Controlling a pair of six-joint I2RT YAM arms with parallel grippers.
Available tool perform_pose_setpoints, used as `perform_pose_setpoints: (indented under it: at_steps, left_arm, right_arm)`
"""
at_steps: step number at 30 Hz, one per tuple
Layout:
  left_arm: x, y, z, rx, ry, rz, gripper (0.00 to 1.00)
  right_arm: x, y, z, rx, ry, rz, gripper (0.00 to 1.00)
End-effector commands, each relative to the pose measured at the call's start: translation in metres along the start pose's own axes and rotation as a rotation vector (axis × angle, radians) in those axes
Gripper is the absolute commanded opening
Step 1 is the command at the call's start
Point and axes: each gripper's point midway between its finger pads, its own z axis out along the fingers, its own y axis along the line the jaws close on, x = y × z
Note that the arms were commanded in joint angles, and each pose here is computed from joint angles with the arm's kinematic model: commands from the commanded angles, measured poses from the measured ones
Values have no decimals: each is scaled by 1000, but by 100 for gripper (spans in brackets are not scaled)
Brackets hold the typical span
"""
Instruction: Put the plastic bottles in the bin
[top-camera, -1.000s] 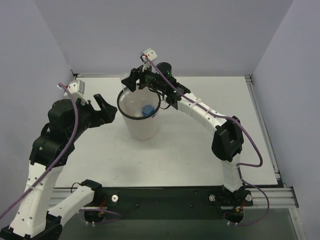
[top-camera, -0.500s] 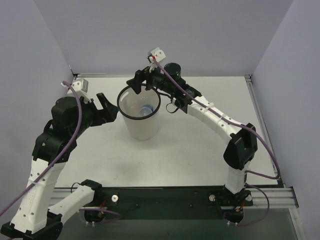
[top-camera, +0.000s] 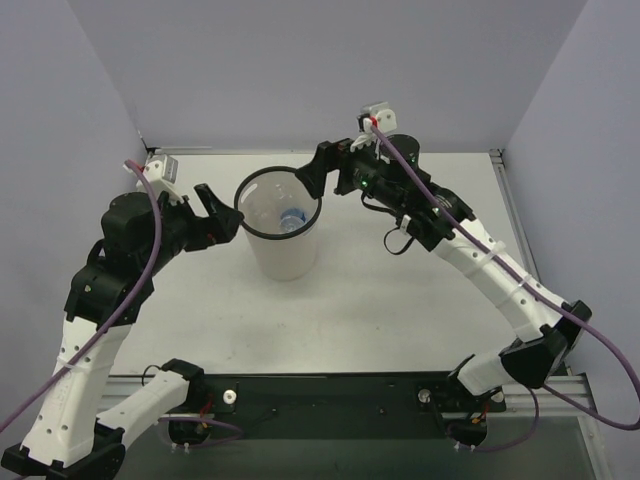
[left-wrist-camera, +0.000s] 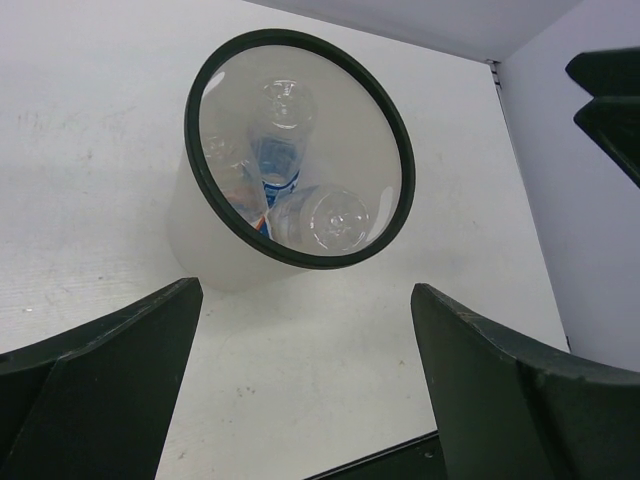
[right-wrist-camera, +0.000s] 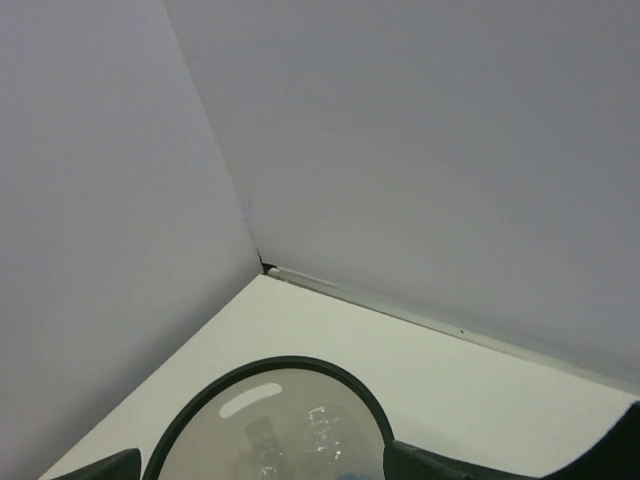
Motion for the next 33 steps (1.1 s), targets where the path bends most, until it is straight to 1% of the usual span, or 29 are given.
perform_pose_setpoints:
  at_steps: [1,6,7,9,12,16,21,26,33]
  left_arm:
    - [-1,-15,-5,76,-4,-32,97]
    - [13,-18,-8,104,45,-52,97]
    - [17,-18,-8,110,59,-62,97]
    - [25,-16,-8,113,77,-72,98]
    - [34,-16,-10,128,94,-91,97]
    - [49,-12,-9,133,128,-108,98]
    - [68,-7,-15,152,142,-133,97]
    - [88,6,-14,130,161,-146,97]
    - [100,14,-15,113,172,-157,97]
  right_arm:
    - [33,-22,-46,193,124,189,96]
    - [57,-34,-94,287,136,293,99]
    - [58,-34,-109,300,139,305,100]
    - [73,-41,-123,352,164,344,100]
    - [91,-48,-147,401,208,346,100]
    - [105,-59,-176,462,220,331,100]
    - [127,-71,-195,526,252,311,100]
    - [157,-83,-212,578,281,309,100]
    - [178,-87,-224,599,308,322,100]
